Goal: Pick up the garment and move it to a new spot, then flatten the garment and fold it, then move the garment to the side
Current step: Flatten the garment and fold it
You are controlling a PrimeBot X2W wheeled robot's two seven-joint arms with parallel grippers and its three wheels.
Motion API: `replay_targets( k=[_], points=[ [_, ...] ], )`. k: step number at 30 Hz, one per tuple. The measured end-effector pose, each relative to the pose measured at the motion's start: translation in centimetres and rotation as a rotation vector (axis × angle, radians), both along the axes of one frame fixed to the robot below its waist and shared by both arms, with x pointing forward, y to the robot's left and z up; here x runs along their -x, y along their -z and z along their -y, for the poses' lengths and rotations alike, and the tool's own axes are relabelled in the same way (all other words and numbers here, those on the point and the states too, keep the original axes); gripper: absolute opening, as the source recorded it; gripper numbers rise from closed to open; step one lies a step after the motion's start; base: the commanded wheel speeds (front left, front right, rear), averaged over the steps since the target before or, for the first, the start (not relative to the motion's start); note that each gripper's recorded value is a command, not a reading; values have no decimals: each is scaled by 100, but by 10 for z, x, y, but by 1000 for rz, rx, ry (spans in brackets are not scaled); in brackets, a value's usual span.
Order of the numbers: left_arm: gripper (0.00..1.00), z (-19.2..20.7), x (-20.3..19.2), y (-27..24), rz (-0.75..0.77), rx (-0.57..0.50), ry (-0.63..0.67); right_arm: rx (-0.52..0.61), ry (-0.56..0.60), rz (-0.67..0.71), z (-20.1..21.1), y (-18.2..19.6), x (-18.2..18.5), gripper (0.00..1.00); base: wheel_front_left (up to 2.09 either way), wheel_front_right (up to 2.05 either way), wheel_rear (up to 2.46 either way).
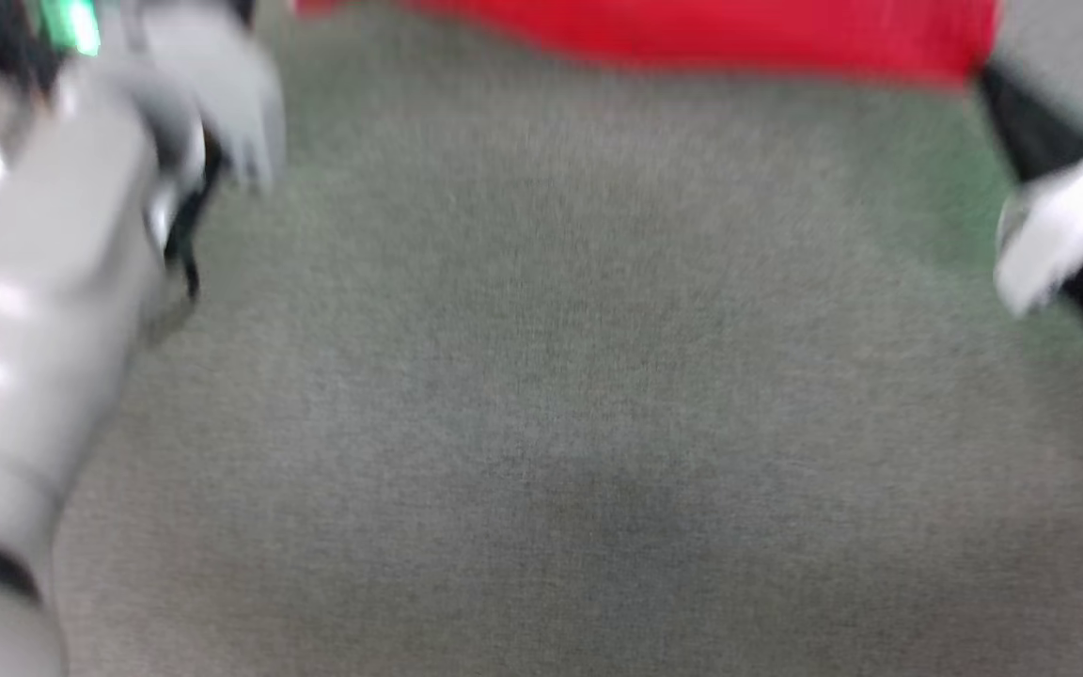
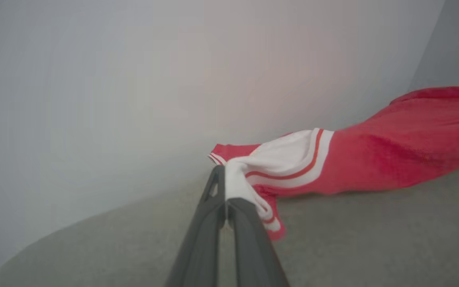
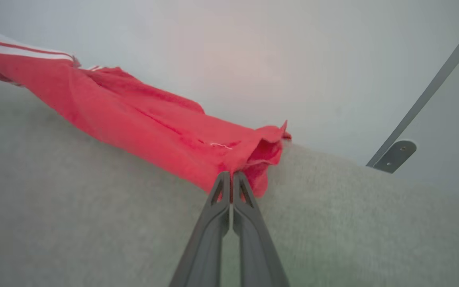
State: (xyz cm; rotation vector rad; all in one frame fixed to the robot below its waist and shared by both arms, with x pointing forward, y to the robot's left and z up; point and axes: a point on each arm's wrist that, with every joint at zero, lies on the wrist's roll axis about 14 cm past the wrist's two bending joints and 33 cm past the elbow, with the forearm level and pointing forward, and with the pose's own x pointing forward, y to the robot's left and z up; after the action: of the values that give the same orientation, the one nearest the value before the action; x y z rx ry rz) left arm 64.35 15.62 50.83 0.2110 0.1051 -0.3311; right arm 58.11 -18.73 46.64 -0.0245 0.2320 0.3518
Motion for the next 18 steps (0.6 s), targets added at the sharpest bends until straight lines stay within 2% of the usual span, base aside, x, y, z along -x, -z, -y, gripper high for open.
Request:
replay_targets(
  k=[9,18],
  points=[
    [0,-10,106,25,-73,55,-6,-39,-20,-88,14,0,100,0,0,0,0],
    [0,-17,190,17,-46,98,-40,-80,-26,-126,18,-4,163,0,0,0,0]
  ],
)
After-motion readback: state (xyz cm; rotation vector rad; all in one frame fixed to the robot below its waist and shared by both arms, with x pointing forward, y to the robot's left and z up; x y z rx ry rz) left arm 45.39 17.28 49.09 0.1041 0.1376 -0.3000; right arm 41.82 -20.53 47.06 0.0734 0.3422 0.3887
